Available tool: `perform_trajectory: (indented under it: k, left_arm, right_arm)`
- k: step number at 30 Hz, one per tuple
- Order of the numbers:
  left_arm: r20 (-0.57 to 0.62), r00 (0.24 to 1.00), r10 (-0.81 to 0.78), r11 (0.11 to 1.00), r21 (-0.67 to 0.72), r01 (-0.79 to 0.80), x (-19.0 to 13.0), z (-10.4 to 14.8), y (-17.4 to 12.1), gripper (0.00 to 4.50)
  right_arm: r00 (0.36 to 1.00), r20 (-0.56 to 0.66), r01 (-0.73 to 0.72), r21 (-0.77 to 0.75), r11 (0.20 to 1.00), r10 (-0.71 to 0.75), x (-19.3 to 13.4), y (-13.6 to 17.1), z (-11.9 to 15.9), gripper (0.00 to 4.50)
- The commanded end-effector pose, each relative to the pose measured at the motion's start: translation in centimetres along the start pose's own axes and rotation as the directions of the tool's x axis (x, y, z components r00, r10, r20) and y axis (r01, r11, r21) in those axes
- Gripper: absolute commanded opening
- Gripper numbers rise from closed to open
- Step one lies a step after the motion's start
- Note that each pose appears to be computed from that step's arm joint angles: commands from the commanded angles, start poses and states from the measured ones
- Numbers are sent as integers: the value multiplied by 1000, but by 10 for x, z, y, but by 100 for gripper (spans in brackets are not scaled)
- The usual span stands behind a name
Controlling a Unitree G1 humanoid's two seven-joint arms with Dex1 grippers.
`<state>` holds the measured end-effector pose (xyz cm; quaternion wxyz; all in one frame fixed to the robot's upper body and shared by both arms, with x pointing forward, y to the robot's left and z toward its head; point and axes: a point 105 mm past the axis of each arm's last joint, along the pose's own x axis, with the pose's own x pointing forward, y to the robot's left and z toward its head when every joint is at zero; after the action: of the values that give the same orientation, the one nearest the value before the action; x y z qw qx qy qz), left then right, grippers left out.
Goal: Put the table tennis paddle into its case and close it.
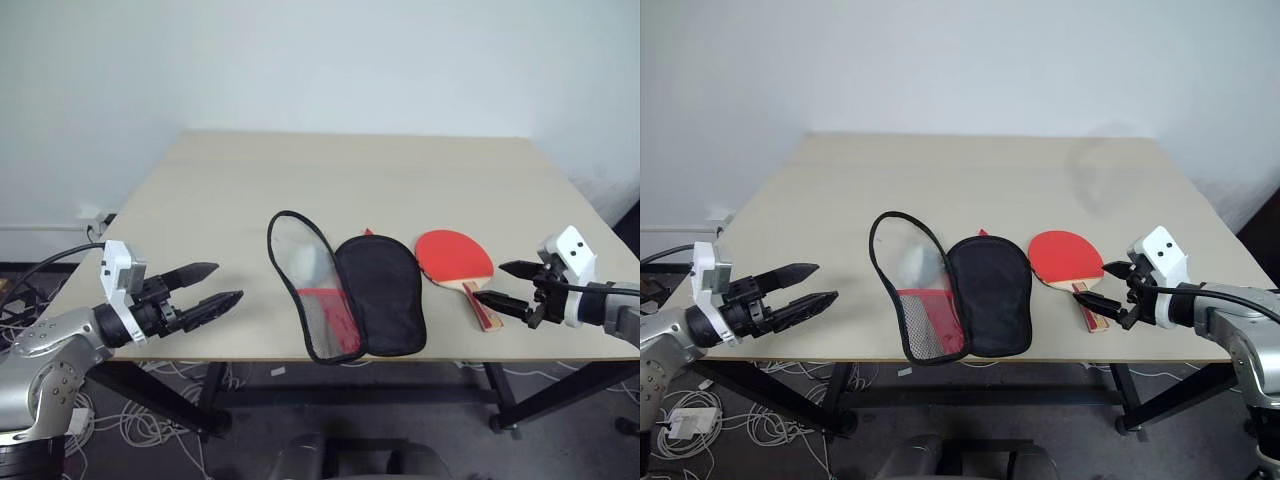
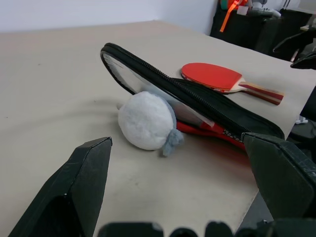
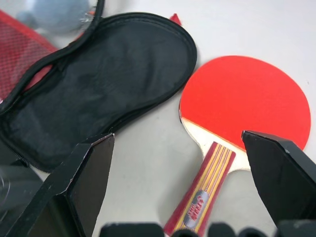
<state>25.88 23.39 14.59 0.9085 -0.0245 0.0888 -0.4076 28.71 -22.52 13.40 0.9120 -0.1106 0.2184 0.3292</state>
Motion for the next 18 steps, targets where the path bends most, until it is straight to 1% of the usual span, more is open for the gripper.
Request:
perform_trajectory:
  k: [1,7,9,11,13,18]
  left_arm:
    - [33,999,-25,999,49,24,4,14,-3,450]
    - [30,999,-38,998,59,36,8,17,-2,450]
    - [28,999,-39,997,63,37,9,17,-3,450]
    - [24,999,-45,997,69,43,10,16,-5,450]
    - [20,998,-54,996,69,52,11,15,-7,450]
    - [31,998,-57,996,70,55,16,14,-9,450]
  right_arm:
    - [1000,7,29,2,1000,-29,0,3,12,446]
    - [998,-9,60,53,997,-60,8,6,11,446]
    - [997,-26,72,44,996,-71,12,6,8,446]
    - [992,-67,106,53,993,-103,16,3,1,446]
    - [985,-107,144,97,985,-134,20,-2,-4,446]
    - [965,-159,231,138,963,-208,34,-9,-13,446]
